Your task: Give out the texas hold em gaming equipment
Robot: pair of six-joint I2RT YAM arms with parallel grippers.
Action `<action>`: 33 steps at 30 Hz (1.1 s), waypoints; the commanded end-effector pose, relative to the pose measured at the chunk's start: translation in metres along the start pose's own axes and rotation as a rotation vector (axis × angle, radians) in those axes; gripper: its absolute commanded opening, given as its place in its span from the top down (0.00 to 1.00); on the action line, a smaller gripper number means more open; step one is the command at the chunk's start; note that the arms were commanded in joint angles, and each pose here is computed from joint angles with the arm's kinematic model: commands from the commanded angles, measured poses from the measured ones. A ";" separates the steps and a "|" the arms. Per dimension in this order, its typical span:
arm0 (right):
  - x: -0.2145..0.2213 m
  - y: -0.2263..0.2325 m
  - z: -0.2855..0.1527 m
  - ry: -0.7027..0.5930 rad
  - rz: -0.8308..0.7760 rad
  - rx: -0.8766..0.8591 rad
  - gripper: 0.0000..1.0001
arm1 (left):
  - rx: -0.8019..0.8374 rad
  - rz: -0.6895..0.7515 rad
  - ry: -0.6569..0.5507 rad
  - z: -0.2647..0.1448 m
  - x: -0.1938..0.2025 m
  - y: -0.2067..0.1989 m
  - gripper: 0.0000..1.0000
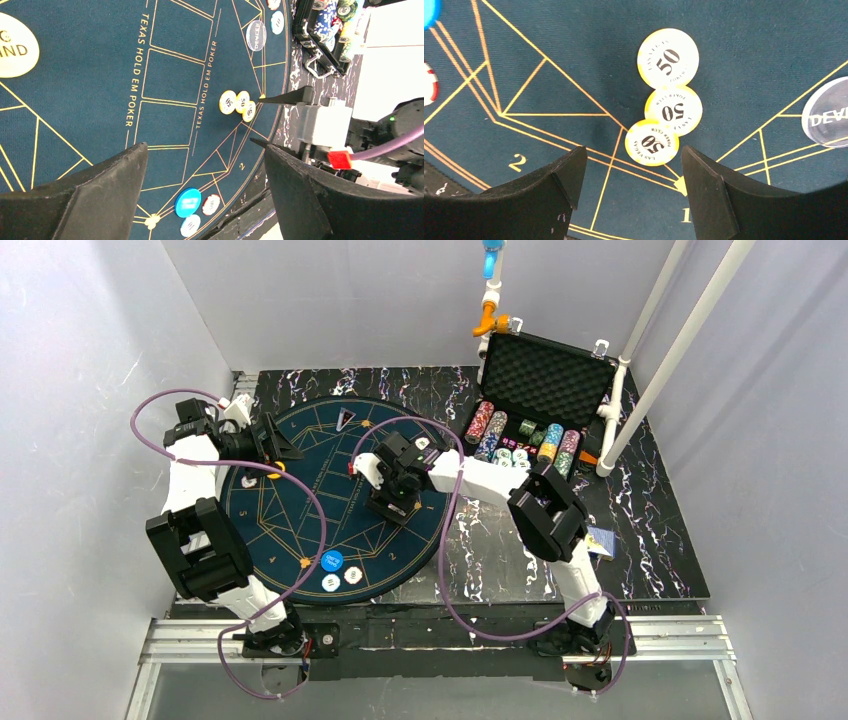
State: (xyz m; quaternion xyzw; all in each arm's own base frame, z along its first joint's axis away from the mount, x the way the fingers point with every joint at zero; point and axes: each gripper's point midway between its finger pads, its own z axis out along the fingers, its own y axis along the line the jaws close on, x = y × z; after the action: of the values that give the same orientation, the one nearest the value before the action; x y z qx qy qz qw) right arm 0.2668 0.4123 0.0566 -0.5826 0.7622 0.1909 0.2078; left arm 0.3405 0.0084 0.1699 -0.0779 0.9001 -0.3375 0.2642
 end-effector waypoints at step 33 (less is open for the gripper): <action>0.020 -0.143 -0.061 -0.061 0.207 0.260 0.65 | 0.033 0.003 -0.008 -0.004 -0.003 -0.007 0.15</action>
State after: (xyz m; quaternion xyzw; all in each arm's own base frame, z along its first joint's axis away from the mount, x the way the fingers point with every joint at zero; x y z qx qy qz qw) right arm 0.3899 0.3067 0.0788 -0.4478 0.8455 0.1222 0.2638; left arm 0.3406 0.0075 0.1707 -0.0770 0.8988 -0.3407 0.2647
